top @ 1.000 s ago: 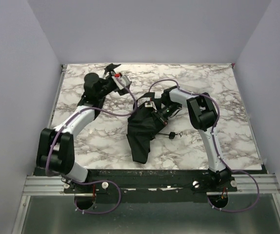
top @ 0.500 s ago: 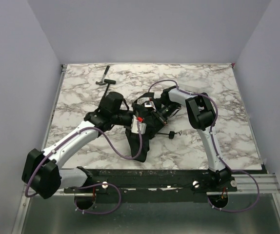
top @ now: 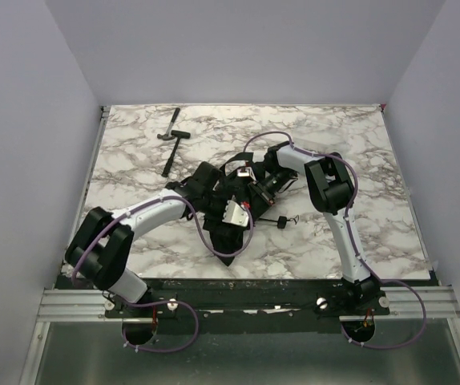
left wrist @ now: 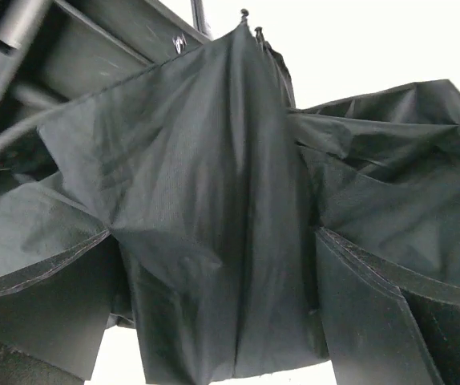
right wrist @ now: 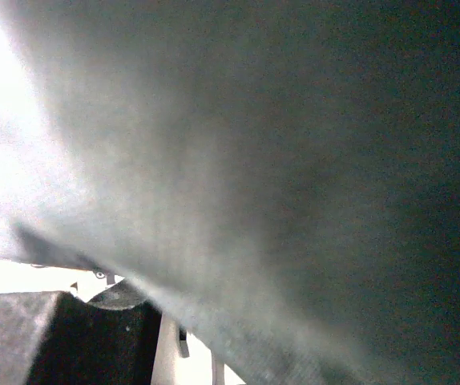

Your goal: Put away the umbrella

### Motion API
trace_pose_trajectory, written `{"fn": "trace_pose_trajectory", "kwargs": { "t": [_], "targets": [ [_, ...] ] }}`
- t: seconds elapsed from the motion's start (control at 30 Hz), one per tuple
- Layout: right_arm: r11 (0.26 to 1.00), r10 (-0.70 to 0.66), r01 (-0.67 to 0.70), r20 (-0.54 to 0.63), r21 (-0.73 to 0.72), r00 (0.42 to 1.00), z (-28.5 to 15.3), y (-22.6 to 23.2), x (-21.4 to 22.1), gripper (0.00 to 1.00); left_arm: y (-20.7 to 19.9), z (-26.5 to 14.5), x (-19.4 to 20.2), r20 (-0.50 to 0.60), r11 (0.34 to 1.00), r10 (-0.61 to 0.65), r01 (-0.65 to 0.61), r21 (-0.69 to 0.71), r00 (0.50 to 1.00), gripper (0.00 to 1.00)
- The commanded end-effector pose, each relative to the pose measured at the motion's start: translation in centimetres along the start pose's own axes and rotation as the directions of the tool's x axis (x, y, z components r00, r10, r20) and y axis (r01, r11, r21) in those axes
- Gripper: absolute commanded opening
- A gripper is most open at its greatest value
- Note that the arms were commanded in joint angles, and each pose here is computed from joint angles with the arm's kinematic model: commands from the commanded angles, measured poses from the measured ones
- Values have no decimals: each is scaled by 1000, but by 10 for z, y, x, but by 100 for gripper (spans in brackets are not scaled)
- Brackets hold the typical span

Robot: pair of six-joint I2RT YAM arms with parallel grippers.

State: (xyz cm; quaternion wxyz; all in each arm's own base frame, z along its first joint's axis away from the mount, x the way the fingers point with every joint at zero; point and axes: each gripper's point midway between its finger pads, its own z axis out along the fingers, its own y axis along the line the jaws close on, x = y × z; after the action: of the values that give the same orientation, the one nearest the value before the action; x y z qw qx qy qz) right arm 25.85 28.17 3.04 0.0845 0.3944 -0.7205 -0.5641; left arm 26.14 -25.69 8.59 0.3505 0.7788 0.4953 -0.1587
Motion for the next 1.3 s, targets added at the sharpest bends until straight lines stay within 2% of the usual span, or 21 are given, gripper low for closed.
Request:
{"fn": "trace_pose_trajectory", "kwargs": {
  "t": [0.0,0.07,0.13,0.23,0.27,0.3,0.4,0.53,0.73,0.83,0.9,1.13,1.27],
  "targets": [
    [997,28,-22,-88,68,996,-3,-24,21,7,14,16,25,-129,999,27,-31,-27,991,95],
    [997,18,-11,-92,74,996,-5,-24,21,10,16,25,39,-181,999,21,-29,-40,983,90],
    [997,-4,12,-98,79,995,-7,-20,22,20,20,30,49,-218,998,-30,18,-54,975,79],
    [994,-48,58,-105,93,993,-12,-12,21,36,19,34,53,-245,997,-75,70,-29,967,55],
    [991,-72,83,-110,103,991,-16,-8,20,40,19,34,52,-242,996,-89,85,-24,966,43],
    [988,-94,106,-114,111,989,-19,-5,21,46,18,34,50,-235,995,-101,100,-14,967,39],
    [975,-163,176,-97,137,982,-34,9,17,58,12,33,44,-218,992,-113,123,30,969,35],
    [951,-233,246,-88,187,968,-55,21,15,69,10,26,38,-191,983,-154,170,69,969,31],
    [937,-236,252,-92,244,967,-78,13,19,72,8,23,33,-173,972,-187,208,110,967,30],
    [919,-228,252,-113,304,967,-93,2,24,80,8,23,34,-180,969,-195,218,118,964,30],
    [892,-250,271,-106,362,962,-109,0,21,81,9,24,35,-189,966,-205,230,119,960,30],
    [746,-478,450,-76,491,875,-147,55,-19,83,26,23,27,-189,957,-252,273,96,949,30],
    [716,-544,495,-50,492,837,-147,80,-26,83,36,23,14,-177,951,-281,298,80,943,30]
  ]
}}
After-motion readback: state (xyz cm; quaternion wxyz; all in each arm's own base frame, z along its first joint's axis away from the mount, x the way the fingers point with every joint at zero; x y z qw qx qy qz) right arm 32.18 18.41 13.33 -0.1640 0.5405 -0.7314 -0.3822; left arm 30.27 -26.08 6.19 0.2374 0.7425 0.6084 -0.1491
